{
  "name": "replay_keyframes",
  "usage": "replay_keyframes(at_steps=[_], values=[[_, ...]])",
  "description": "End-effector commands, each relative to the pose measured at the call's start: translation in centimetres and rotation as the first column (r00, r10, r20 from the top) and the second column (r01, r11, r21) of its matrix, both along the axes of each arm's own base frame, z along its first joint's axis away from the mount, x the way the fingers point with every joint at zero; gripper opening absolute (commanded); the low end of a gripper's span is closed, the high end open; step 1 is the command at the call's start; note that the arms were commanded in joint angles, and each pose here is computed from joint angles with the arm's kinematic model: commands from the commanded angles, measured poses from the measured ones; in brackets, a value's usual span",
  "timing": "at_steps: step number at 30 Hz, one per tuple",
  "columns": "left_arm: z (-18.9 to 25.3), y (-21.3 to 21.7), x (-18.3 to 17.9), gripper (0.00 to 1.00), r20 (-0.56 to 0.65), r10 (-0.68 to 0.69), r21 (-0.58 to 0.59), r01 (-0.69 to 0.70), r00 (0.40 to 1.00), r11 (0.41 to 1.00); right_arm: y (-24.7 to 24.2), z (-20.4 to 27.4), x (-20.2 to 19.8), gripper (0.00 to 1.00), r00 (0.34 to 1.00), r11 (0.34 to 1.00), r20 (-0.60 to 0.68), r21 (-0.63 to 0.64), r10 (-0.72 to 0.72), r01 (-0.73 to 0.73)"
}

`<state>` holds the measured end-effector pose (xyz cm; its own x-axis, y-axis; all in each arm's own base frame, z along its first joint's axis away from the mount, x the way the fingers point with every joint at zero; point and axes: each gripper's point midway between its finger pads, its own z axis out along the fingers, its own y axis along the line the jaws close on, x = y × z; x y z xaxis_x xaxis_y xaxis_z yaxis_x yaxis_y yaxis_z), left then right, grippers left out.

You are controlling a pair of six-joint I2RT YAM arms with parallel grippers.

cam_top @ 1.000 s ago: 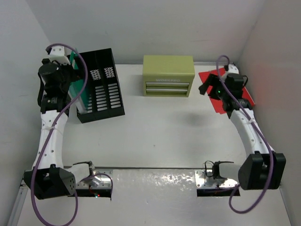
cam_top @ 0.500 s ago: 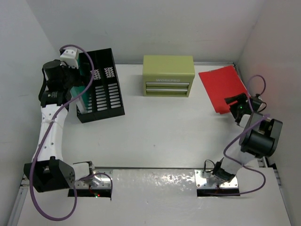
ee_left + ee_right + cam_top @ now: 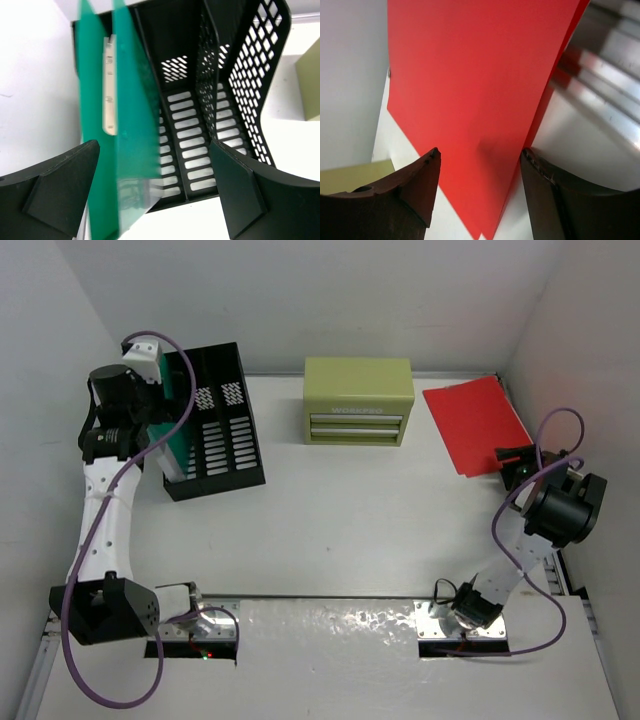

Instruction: Organize the desk

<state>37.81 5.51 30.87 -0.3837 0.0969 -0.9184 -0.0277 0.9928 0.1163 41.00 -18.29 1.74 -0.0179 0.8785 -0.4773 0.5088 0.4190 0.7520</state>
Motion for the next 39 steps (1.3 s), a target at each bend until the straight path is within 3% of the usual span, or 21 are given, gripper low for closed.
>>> replay_keyframes(at_steps=[1, 7, 13, 22, 30, 39], values=[[3.9, 1.0, -0.8, 0.91, 0.089, 0.049, 0.036, -0.052, 0.995, 0.998, -2.9, 3.0, 2.5, 0.62, 0.991, 0.996, 0.123, -0.063, -0.05, 0.058], [4.8, 1.1, -1.0, 0.91, 0.105, 0.062, 0.027, -0.065, 0.993, 0.997, -4.1, 2.4, 1.7, 0.61, 0.987, 0.99, 0.11, -0.068, -0.117, 0.125], [5.0, 1.0, -0.8, 0.91, 0.116, 0.062, 0.012, -0.064, 0.991, 0.998, -4.0, 2.7, 3.5, 0.6, 0.975, 0.997, 0.21, -0.009, -0.072, 0.075], [5.0, 1.1, -0.6, 0.91, 0.12, 0.069, 0.011, -0.071, 0.99, 0.997, -3.4, 4.4, 5.4, 0.55, 0.963, 0.999, 0.27, -0.045, 0.023, -0.011], [5.1, 1.2, -0.6, 0.91, 0.124, 0.075, 0.016, -0.077, 0.989, 0.997, -0.7, 4.5, 7.9, 0.39, 0.958, 0.992, 0.259, -0.071, 0.122, -0.107], [5.5, 1.4, -1.0, 0.91, 0.135, 0.08, 0.035, -0.085, 0.988, 0.996, 1.6, 2.1, 9.6, 0.3, 0.959, 0.988, 0.241, 0.005, 0.147, -0.153]])
